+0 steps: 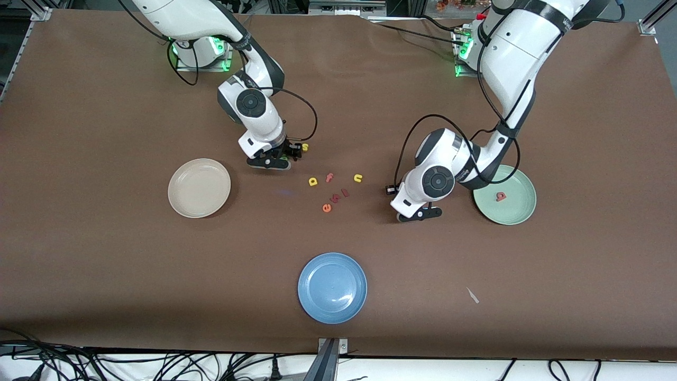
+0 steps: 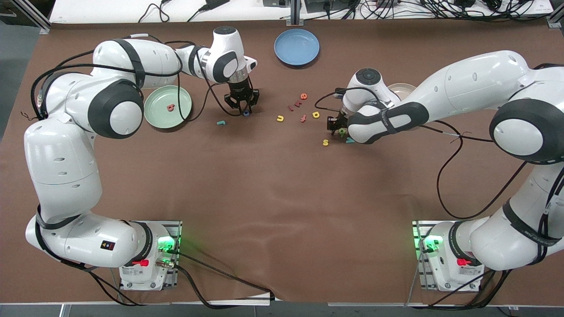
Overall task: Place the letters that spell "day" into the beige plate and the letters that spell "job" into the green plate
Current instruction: 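Grasp the green 9 with the right gripper while the left gripper grasps the ring, then drop the 9 on the cream plate while the left gripper drops the ring on green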
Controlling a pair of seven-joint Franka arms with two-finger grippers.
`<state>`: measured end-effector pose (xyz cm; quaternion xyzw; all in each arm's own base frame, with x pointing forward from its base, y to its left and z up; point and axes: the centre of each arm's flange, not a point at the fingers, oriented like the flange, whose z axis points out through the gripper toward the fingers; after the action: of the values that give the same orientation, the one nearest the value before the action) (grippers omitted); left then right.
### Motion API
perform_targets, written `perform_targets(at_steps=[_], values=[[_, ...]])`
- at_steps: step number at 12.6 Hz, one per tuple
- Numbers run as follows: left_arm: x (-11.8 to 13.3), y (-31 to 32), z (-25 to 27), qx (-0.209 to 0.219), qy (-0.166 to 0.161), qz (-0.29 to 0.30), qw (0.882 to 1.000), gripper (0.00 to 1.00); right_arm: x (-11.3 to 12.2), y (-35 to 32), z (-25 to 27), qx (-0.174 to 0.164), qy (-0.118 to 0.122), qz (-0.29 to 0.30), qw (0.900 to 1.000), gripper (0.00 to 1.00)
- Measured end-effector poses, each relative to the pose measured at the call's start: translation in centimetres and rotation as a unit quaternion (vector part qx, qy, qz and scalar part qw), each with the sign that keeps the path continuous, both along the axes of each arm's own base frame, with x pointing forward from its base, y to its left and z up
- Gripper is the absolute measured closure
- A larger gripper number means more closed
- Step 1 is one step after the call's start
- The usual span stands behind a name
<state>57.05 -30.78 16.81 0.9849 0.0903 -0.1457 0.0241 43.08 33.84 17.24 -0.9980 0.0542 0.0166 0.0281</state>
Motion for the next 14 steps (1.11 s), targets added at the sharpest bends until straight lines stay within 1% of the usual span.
perform_targets(at_steps=[1,2,3,4,5,6,7,8,10,11,12,13,14], values=[[0.0,0.0,0.0,0.001,-0.001,-0.002,1.0,0.65,0.1,0.0,0.1,0.0,-0.001,0.0,1.0,0.51],[0.1,0.0,0.1,0.004,-0.004,-0.006,1.0,0.72,0.1,0.0,0.1,0.0,-0.001,0.0,1.0,0.51],[0.1,-0.1,0.1,0.007,-0.007,-0.011,1.0,0.72,0.2,-0.1,0.2,0.0,-0.002,0.0,1.0,0.59],[0.1,-0.1,0.2,0.011,-0.012,-0.017,1.0,0.75,0.2,-0.1,0.2,0.0,-0.003,0.0,1.0,0.67],[0.3,0.0,0.3,0.015,-0.017,-0.023,0.999,0.75,0.2,-0.1,0.2,0.0,-0.003,0.0,1.0,0.68],[0.8,0.3,0.6,0.02,-0.026,-0.029,0.999,0.75,0.3,-0.1,0.4,0.0,-0.004,0.0,1.0,0.73],[1.7,0.8,1.8,0.019,-0.033,-0.033,0.999,0.75,0.3,-0.1,0.4,0.0,-0.004,0.001,1.0,0.73],[2.9,2.1,4.0,0.021,-0.028,-0.046,0.998,0.75,0.4,-0.2,0.5,0.0,-0.006,0.0,1.0,0.73],[5.1,7.4,10.6,0.028,0.004,-0.086,0.996,0.75,1.8,-1.3,1.6,-0.004,-0.01,-0.001,1.0,0.73],[5.5,10.8,13.3,0.028,0.023,-0.104,0.994,0.75,3.0,-2.7,2.8,-0.016,-0.008,0.007,1.0,0.73],[5.5,14.3,14.8,0.025,0.044,-0.12,0.991,0.75,4.4,-5.0,4.5,-0.03,-0.004,0.022,0.999,0.73],[5.4,17.2,14.8,0.023,0.061,-0.134,0.989,0.75,5.6,-7.4,6.2,-0.042,-0.001,0.04,0.998,0.73],[5.2,19.7,13.6,0.027,0.076,-0.147,0.986,0.75,6.6,-9.8,7.9,-0.051,0.001,0.061,0.997,0.73]])
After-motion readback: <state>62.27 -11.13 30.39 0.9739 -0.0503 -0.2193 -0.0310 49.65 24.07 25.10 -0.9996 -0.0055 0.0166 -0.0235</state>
